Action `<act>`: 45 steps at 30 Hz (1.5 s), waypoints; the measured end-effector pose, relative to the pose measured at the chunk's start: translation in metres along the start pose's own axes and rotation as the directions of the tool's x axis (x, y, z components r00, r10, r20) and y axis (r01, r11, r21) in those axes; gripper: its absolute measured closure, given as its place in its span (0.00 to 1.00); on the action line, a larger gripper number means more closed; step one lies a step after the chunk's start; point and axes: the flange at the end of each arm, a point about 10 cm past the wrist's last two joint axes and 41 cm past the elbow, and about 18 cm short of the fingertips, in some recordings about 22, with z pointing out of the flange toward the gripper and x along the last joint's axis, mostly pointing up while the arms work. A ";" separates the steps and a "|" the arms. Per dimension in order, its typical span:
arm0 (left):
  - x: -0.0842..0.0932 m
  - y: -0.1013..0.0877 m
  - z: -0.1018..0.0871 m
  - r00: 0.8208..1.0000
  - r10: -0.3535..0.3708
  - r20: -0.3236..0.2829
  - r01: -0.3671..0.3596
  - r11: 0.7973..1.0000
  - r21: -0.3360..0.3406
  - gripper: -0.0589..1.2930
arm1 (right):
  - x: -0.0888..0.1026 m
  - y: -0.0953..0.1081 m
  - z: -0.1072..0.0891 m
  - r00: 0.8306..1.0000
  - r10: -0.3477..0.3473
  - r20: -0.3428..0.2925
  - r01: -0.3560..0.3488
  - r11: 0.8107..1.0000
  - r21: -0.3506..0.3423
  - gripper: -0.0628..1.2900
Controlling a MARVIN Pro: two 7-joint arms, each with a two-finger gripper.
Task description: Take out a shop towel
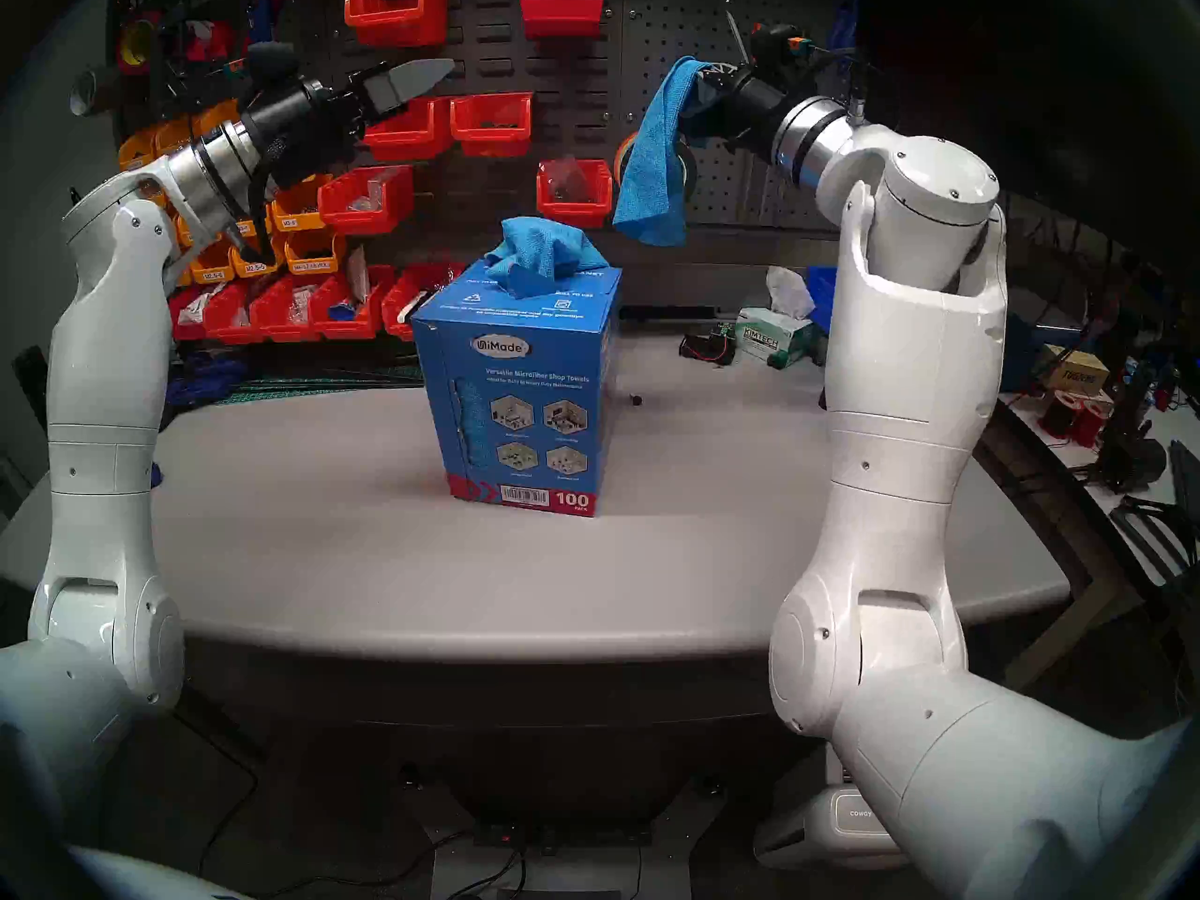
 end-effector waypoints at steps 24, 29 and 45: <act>0.001 0.008 -0.010 1.000 -0.002 -0.007 0.002 1.000 0.013 0.03 | -0.048 0.010 -0.045 0.872 -0.212 0.441 0.134 0.970 0.201 0.98; 0.001 0.008 -0.011 1.000 -0.003 -0.008 0.003 1.000 0.019 0.03 | -0.053 0.021 -0.055 0.844 -0.232 0.483 0.163 0.970 0.180 0.98; 0.000 0.014 -0.009 1.000 -0.008 -0.013 0.008 1.000 0.016 0.03 | -0.069 0.000 -0.072 0.820 -0.256 0.512 0.104 0.946 0.308 0.98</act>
